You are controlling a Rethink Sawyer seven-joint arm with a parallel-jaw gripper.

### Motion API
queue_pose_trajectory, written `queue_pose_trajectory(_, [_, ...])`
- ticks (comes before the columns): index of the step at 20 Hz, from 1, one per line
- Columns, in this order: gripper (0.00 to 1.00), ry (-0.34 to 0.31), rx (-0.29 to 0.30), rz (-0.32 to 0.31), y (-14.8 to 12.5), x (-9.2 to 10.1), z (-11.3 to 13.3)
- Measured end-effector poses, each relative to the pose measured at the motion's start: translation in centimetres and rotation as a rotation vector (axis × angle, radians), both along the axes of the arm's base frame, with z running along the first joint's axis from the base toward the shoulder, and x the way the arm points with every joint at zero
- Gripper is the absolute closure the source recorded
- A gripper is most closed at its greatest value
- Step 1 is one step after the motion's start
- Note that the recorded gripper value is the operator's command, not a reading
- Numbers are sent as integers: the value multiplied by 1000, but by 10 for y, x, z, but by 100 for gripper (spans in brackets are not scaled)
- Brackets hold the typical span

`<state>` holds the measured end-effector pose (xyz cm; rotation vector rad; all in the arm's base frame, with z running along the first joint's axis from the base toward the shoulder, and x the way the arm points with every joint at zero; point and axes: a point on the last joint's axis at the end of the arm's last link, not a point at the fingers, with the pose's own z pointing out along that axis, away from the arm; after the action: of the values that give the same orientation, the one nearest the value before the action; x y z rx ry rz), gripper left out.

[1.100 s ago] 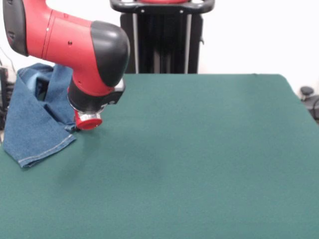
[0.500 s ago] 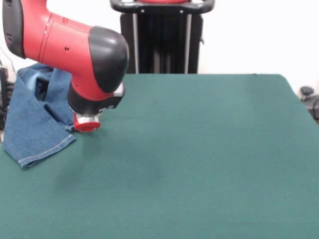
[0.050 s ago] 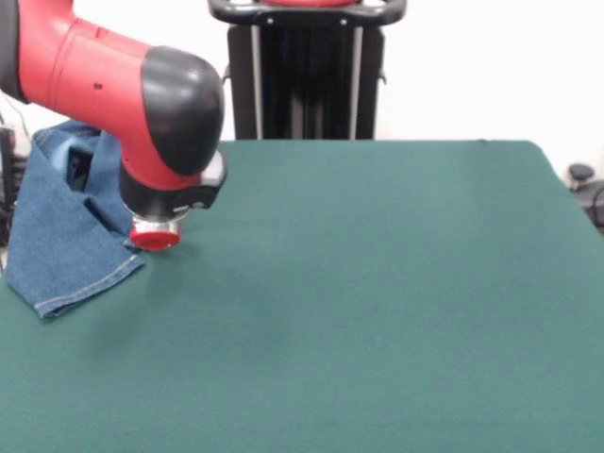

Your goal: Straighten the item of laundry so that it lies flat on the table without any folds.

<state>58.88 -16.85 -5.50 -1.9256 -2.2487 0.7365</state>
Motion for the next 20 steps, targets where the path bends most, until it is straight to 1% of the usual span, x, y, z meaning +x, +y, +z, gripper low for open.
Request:
queue_pose_trajectory(2, [100, -32, 28, -57, -7, -2, 3])
queue_pose_trajectory(5, [100, -105, 89, -160, -21, -7, 7])
queue_pose_trajectory(9, [100, -199, 166, -267, -35, -17, 11])
queue_pose_trajectory(13, [100, -289, 242, -341, -48, -29, 13])
queue_pose_trajectory(16, [100, -349, 293, -380, -55, -38, 14])
queue_pose_trajectory(18, [100, -373, 314, -392, -58, -41, 14])
queue_pose_trajectory(20, [100, -408, 350, -400, -62, -46, 14])
